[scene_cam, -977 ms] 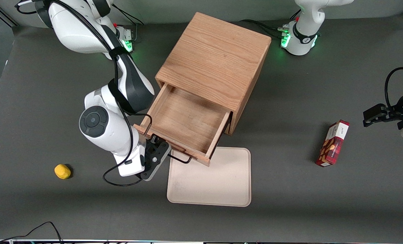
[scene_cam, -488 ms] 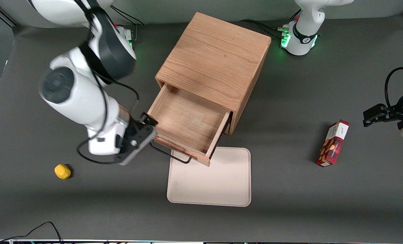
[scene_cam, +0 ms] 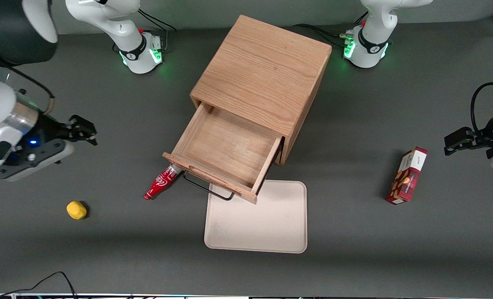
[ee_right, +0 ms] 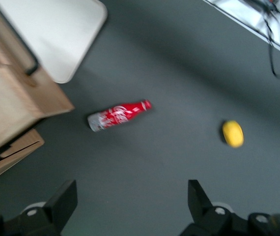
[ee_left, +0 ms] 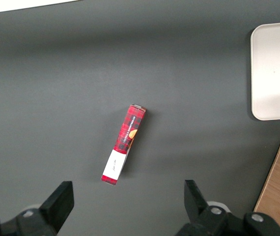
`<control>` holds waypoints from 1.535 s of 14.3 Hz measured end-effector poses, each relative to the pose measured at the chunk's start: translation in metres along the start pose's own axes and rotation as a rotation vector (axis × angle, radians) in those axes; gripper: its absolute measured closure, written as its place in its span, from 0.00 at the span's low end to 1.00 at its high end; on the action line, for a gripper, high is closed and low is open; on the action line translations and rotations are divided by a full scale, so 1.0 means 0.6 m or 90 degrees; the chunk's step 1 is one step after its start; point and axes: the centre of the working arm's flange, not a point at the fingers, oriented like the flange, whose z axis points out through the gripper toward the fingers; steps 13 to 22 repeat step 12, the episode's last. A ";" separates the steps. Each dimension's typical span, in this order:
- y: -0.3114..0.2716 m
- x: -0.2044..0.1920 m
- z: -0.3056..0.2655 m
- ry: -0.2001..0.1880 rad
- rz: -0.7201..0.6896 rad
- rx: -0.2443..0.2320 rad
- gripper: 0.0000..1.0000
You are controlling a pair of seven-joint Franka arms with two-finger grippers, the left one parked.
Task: Open upper drawer
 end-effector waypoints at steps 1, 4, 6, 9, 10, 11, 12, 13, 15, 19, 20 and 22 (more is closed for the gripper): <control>0.026 -0.014 0.003 0.005 0.046 -0.002 0.00; 0.077 -0.053 0.022 0.048 0.174 -0.014 0.00; 0.082 -0.078 0.042 0.051 0.258 -0.014 0.00; 0.089 -0.102 0.067 0.022 0.366 -0.004 0.00; 0.096 -0.108 0.073 0.011 0.385 0.001 0.00; 0.104 -0.113 0.077 0.002 0.396 0.004 0.00; 0.109 -0.118 0.081 -0.010 0.402 0.005 0.00; 0.109 -0.118 0.081 -0.010 0.402 0.005 0.00; 0.109 -0.118 0.081 -0.010 0.402 0.005 0.00; 0.109 -0.118 0.081 -0.010 0.402 0.005 0.00; 0.109 -0.118 0.081 -0.010 0.402 0.005 0.00; 0.109 -0.118 0.081 -0.010 0.402 0.005 0.00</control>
